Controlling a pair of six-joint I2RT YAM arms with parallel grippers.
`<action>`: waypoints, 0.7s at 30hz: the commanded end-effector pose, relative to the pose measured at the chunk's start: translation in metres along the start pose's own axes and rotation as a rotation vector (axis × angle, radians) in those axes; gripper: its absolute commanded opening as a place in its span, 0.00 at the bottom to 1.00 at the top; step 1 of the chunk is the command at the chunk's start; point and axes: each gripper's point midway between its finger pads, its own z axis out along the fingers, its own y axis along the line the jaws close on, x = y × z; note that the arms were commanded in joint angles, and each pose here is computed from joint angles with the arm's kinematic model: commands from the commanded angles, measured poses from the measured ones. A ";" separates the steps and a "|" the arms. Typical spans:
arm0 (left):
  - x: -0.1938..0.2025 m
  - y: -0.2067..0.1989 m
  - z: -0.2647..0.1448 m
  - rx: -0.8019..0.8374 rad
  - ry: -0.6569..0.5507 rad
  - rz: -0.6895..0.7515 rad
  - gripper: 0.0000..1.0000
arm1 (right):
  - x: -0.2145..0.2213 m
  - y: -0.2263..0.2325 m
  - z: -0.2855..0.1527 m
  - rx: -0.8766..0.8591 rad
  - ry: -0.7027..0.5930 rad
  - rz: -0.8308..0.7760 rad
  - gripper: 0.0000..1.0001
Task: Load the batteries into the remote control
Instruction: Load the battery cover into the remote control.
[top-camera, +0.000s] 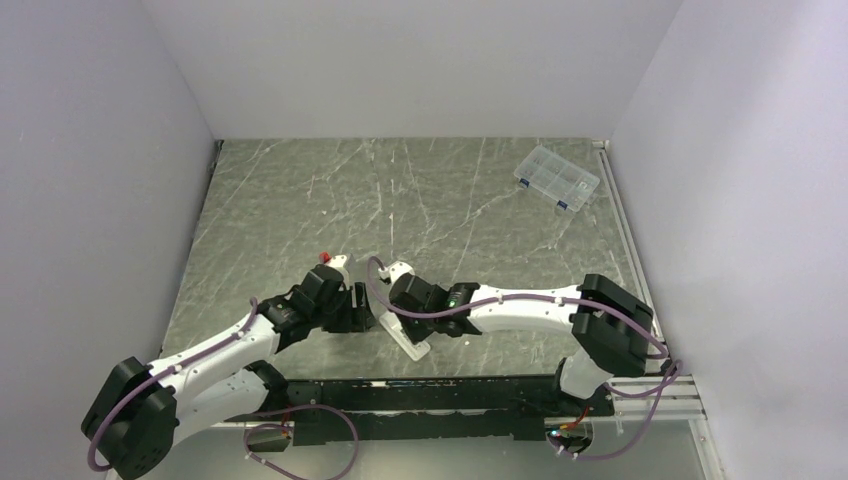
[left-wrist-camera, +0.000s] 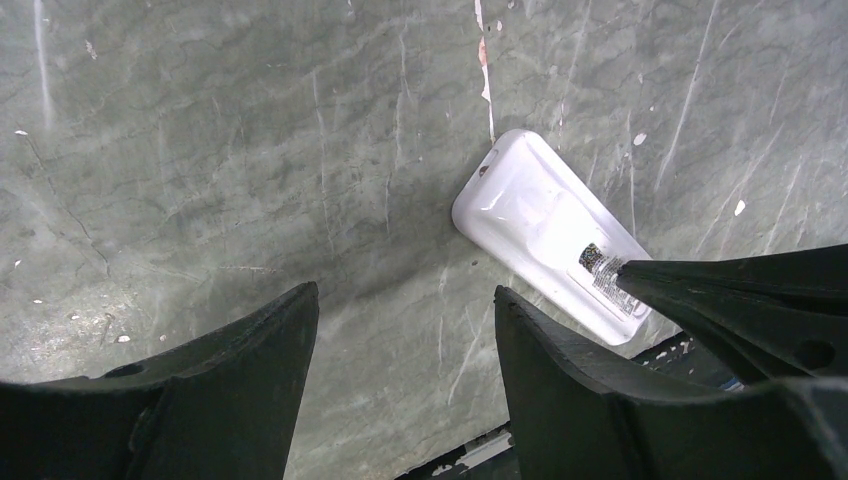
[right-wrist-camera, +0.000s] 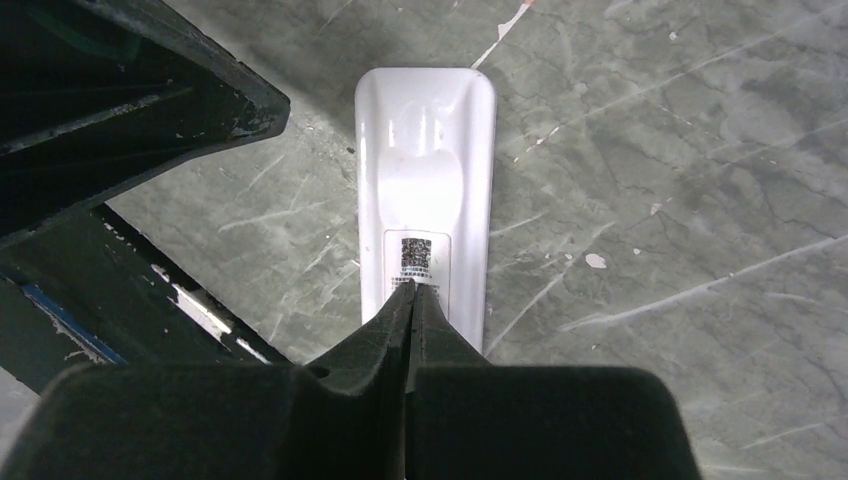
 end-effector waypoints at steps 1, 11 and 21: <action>-0.009 -0.006 -0.002 0.023 -0.028 0.011 0.70 | -0.009 0.009 0.004 -0.037 -0.030 0.003 0.01; -0.009 -0.006 -0.002 0.023 -0.030 0.008 0.70 | 0.027 -0.007 0.014 0.017 0.057 0.015 0.00; -0.011 -0.009 -0.003 0.033 -0.027 0.005 0.70 | 0.014 -0.006 -0.003 0.007 0.000 0.033 0.00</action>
